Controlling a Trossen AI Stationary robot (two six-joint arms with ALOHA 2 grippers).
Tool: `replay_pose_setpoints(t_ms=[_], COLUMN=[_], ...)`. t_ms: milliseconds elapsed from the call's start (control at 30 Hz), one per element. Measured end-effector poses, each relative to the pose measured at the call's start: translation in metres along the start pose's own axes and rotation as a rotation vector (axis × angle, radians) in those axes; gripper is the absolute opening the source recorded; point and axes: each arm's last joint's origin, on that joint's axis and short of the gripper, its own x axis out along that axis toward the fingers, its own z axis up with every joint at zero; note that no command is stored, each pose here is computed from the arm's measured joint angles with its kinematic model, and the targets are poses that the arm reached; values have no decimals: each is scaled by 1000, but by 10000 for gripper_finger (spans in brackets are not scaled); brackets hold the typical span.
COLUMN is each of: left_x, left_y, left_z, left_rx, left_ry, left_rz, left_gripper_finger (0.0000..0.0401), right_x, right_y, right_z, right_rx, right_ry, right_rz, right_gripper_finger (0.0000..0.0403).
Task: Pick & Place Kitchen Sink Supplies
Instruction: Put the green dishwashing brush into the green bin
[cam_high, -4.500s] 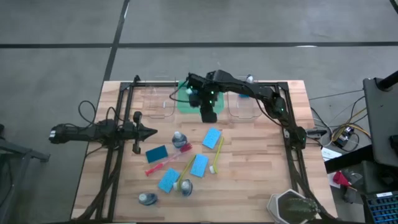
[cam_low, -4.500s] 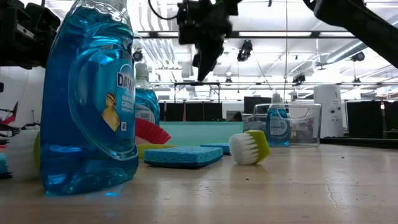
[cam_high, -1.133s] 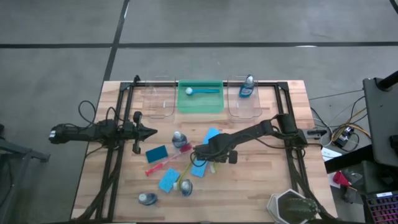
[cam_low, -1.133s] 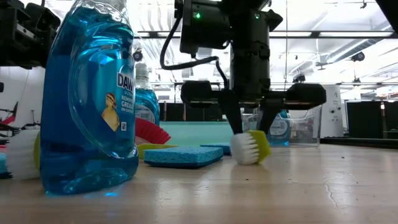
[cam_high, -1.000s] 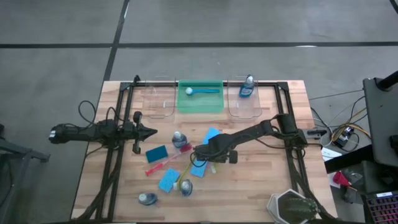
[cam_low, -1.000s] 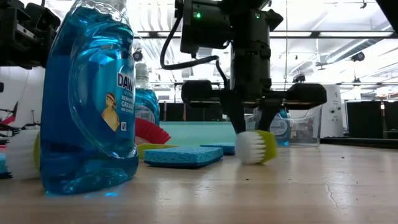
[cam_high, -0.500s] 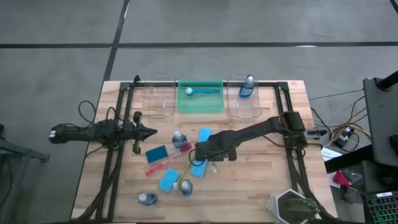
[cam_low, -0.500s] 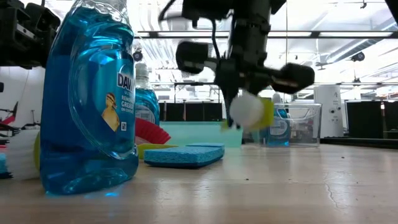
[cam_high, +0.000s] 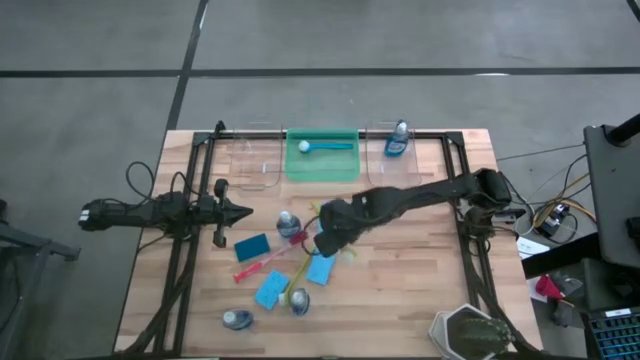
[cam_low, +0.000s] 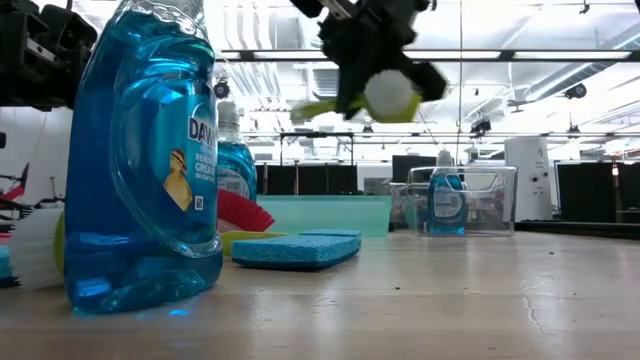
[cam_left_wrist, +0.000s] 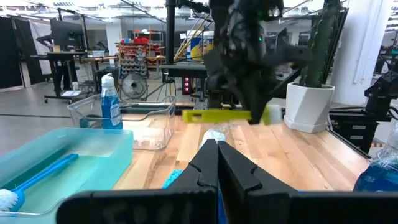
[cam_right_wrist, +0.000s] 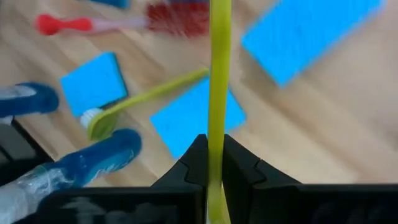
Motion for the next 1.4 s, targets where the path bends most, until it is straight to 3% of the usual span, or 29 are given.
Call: replay_pose_setpoints(t_ms=[100,433,767,1033,1200,1300,1400], left_x=[0,0,0,0,0,0,0], left_y=[0,0,0,0,0,0,0], left_z=[0,0,0,0,0,0,0], left_rx=[0,0,0,0,0,0,0], left_ry=[0,0,0,0,0,0,0], left_rz=[0,0,0,0,1,0,0], left_gripper_finger=[3,3,3,3,3,3,3], right_x=[-11,-49,-75,-89,-91,-90,-86], right_y=[-2,-39,-86,-78,-78,-81,-87], right_z=[21,104,173,193,195,196,194], right_rx=[-87,-163,16,4,-27,-58,-143], right_ry=[-44,-213,-467,-666,-721,-710,-601], right_rz=[25,26,118,272,235,217,239], right_gripper_finger=[20,20,20,20,20,20,20])
